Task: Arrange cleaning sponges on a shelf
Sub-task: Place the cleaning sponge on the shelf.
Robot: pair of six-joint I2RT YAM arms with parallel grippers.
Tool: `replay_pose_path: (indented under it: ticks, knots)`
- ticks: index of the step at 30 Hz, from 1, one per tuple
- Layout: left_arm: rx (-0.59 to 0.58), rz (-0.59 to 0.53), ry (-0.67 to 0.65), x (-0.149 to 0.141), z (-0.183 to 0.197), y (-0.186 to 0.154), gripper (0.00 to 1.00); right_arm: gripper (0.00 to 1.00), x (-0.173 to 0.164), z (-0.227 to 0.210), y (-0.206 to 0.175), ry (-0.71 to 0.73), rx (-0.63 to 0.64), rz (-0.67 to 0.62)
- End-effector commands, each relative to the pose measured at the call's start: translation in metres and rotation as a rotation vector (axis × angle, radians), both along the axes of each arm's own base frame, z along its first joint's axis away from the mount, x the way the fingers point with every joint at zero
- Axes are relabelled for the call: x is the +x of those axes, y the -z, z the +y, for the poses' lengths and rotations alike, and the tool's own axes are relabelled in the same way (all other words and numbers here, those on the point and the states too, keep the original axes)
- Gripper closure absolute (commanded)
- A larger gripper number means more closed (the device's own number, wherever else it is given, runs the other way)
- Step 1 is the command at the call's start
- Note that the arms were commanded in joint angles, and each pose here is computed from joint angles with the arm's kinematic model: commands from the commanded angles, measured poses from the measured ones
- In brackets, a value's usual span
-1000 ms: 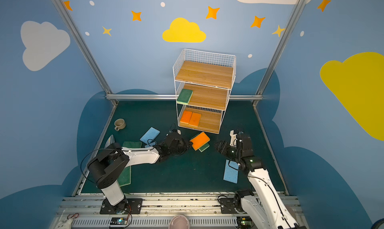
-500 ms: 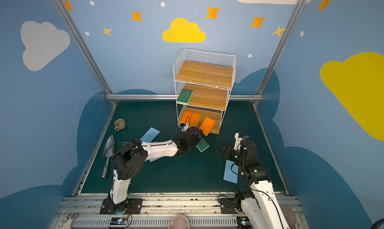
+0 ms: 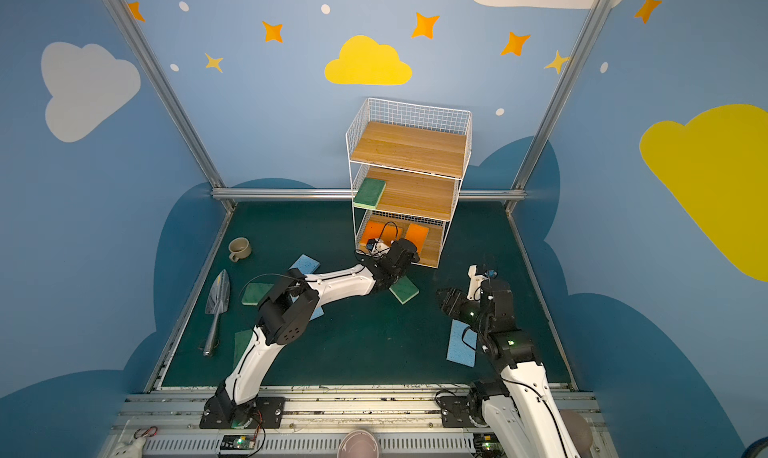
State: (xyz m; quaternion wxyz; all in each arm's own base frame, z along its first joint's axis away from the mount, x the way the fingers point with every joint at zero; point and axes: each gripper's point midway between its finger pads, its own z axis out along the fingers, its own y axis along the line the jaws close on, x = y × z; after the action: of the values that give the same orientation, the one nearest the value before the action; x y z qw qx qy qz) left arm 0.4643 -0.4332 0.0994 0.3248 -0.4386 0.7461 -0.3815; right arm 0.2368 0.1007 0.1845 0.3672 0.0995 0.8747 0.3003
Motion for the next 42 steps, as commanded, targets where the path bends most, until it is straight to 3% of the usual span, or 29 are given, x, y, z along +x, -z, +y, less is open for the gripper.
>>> replay_pose_path:
  ticks: [1, 12, 37, 42]
  knots:
    - [0.024, 0.044, -0.040, 0.004, 0.005, 0.017, 0.97, 0.37, 0.002, 0.003, -0.004, -0.008, -0.002, -0.027]
    - [0.022, 0.096, -0.086, 0.015, 0.007, 0.044, 0.97, 0.37, -0.002, 0.007, -0.001, -0.029, 0.004, -0.017]
    - [0.046, 0.083, -0.113, 0.029, 0.010, 0.047, 0.96, 0.37, -0.005, 0.011, -0.001, -0.049, 0.007, -0.015]
    - [0.031, 0.082, -0.106, 0.030, 0.008, 0.047, 0.62, 0.36, -0.005, 0.012, 0.000, -0.053, 0.007, -0.016]
